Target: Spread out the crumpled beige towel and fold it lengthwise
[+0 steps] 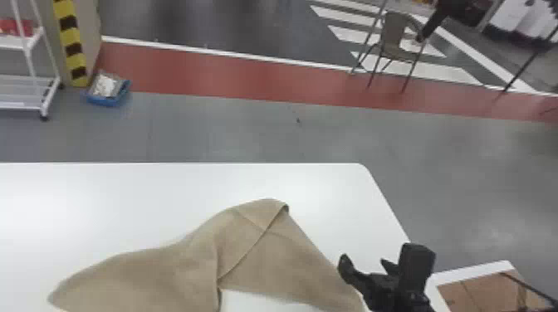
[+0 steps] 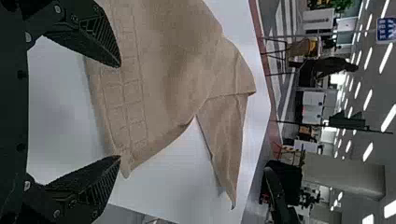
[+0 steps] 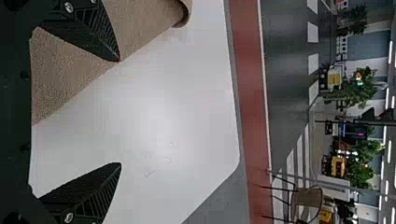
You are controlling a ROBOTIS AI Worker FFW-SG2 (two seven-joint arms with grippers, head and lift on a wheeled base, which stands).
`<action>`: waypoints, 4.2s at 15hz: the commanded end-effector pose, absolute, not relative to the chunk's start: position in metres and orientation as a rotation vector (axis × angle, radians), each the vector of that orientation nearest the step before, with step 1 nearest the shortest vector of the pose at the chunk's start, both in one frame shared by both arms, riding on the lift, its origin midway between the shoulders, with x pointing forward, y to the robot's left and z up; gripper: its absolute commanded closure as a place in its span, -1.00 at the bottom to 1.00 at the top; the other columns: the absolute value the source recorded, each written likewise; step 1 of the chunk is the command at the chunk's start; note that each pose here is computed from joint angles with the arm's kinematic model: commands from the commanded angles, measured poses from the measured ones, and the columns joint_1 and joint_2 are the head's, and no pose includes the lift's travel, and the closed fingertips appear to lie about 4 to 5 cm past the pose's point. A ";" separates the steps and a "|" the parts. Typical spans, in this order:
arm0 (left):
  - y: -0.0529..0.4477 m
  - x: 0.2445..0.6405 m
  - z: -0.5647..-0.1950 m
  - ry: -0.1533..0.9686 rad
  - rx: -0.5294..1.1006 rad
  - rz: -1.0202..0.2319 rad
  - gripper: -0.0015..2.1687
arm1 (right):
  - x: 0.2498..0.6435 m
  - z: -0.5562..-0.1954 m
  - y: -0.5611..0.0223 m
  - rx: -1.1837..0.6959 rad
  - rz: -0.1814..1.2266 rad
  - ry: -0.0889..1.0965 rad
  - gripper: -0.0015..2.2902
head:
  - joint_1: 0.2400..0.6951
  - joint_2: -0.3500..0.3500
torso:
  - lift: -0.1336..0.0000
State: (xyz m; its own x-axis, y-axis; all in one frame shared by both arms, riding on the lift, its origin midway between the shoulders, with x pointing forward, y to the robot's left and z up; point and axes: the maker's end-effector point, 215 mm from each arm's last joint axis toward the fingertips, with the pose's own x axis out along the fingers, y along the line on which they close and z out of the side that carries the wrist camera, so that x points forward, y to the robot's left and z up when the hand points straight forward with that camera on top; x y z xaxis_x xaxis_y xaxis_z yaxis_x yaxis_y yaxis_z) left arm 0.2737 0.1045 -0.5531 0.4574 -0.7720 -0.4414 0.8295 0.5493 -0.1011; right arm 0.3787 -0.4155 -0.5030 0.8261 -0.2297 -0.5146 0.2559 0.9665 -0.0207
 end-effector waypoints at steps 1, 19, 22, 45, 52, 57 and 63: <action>0.087 0.262 -0.558 0.488 0.146 -1.032 -0.80 | 0.373 -0.508 -0.429 0.060 -0.306 0.567 -0.92 | 1.00 -1.00 | 1.00; 0.042 0.254 -0.593 0.549 0.229 -1.130 -0.61 | 0.362 -0.519 -0.469 0.239 -0.403 0.561 -0.92 | 1.00 -1.00 | 1.00; 0.041 0.256 -0.598 0.556 0.231 -1.132 -0.50 | 0.365 -0.518 -0.473 0.247 -0.408 0.556 -0.92 | 1.00 -1.00 | 1.00; 0.307 0.427 -0.445 0.372 0.067 -0.604 0.77 | 0.390 -0.543 -0.401 0.046 -0.161 0.659 -0.92 | 1.00 -0.63 | 1.00; 0.291 0.426 -0.447 0.373 0.053 -0.627 0.77 | 0.418 -0.531 -0.334 -0.020 -0.014 0.596 -0.90 | 1.00 -0.20 | 1.00; 0.284 0.425 -0.443 0.372 0.036 -0.626 0.77 | 0.426 -0.524 -0.320 -0.040 0.004 0.569 -0.90 | 1.00 -0.15 | 1.00; 0.279 0.424 -0.446 0.388 0.027 -0.624 0.77 | 0.402 -0.533 -0.283 -0.198 0.173 0.632 -0.89 | 1.00 -0.06 | 1.00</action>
